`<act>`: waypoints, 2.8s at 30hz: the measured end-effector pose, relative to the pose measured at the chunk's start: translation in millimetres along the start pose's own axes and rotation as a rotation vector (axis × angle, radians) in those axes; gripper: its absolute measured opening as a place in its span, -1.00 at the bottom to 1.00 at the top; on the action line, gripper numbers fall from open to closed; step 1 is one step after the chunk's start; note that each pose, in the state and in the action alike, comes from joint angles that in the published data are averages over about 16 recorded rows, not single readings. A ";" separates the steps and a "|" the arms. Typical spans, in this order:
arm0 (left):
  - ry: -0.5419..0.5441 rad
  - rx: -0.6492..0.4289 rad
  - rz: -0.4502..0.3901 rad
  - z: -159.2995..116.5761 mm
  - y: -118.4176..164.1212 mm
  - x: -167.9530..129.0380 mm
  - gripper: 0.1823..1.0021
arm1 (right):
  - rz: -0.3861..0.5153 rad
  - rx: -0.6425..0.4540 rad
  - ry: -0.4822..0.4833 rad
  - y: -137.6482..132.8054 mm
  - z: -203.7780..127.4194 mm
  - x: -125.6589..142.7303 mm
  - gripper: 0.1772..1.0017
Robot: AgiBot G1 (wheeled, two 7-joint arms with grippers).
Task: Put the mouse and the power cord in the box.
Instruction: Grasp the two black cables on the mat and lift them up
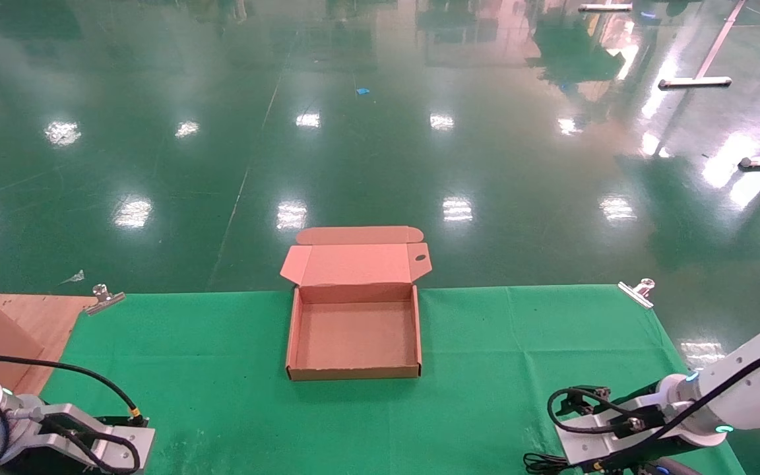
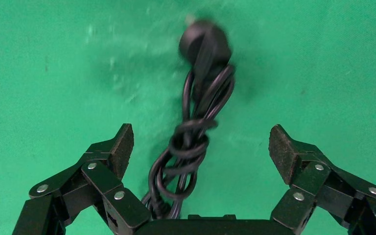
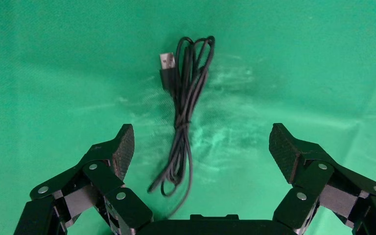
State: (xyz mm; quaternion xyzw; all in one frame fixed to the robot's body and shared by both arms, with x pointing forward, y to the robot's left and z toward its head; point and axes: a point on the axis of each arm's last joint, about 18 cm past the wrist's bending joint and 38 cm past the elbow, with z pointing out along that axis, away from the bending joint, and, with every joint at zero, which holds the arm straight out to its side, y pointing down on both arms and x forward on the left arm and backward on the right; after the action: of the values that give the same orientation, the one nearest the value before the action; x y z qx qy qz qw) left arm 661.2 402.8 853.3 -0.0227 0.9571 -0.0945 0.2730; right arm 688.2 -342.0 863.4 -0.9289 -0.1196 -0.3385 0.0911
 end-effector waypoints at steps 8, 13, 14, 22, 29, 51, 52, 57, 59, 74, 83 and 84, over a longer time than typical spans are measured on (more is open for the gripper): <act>-0.008 -0.033 -0.021 9.9 12.0 -3.1 1.00 | 0.000 -0.008 -0.001 7.1 16.0 2.2 1.00; -0.007 -0.031 -0.035 13.9 16.8 -1.1 1.00 | -0.001 0.001 0.001 7.6 21.6 2.8 1.00; -0.006 -0.030 -0.038 14.5 17.7 -0.5 1.00 | -0.002 0.002 0.001 7.5 22.6 2.7 1.00; -0.012 -0.017 -0.059 17.1 24.7 3.0 1.00 | -0.009 0.010 -0.002 6.6 28.4 1.9 1.00; -0.021 -0.009 -0.066 18.5 28.1 4.5 1.00 | -0.018 0.007 -0.007 6.7 31.0 0.9 1.00; -0.021 0.005 -0.049 18.7 27.5 5.3 0.64 | -0.050 -0.012 -0.013 7.5 34.2 0.8 0.58; -0.020 0.006 -0.049 18.8 27.3 5.5 0.60 | -0.050 -0.012 -0.014 7.6 34.0 0.7 0.54; -0.016 0.010 -0.045 19.8 27.1 6.8 0.37 | -0.046 -0.008 -0.018 8.2 33.0 -0.5 0.28; -0.015 0.011 -0.045 20.3 27.2 7.6 0.27 | -0.044 -0.006 -0.020 8.6 32.7 -1.2 0.19; -0.017 0.034 -0.048 15.3 30.5 9.6 -0.50 | -0.017 0.019 -0.023 9.2 27.1 -2.8 -0.61; -0.041 0.066 -0.019 -9.7 23.4 -4.8 -0.67 | -0.011 0.064 0.029 5.0 1.1 18.6 -0.83; -0.046 0.070 -0.011 -14.3 21.0 -8.2 -0.67 | -0.012 0.071 0.039 3.8 -3.6 22.9 -0.84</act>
State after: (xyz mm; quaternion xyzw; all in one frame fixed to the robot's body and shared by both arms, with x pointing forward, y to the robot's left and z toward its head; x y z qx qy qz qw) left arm 660.8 426.5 865.4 -0.0204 0.9465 -0.1288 0.2952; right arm 704.1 -342.8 880.7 -0.9175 -0.1355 -0.3526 0.1244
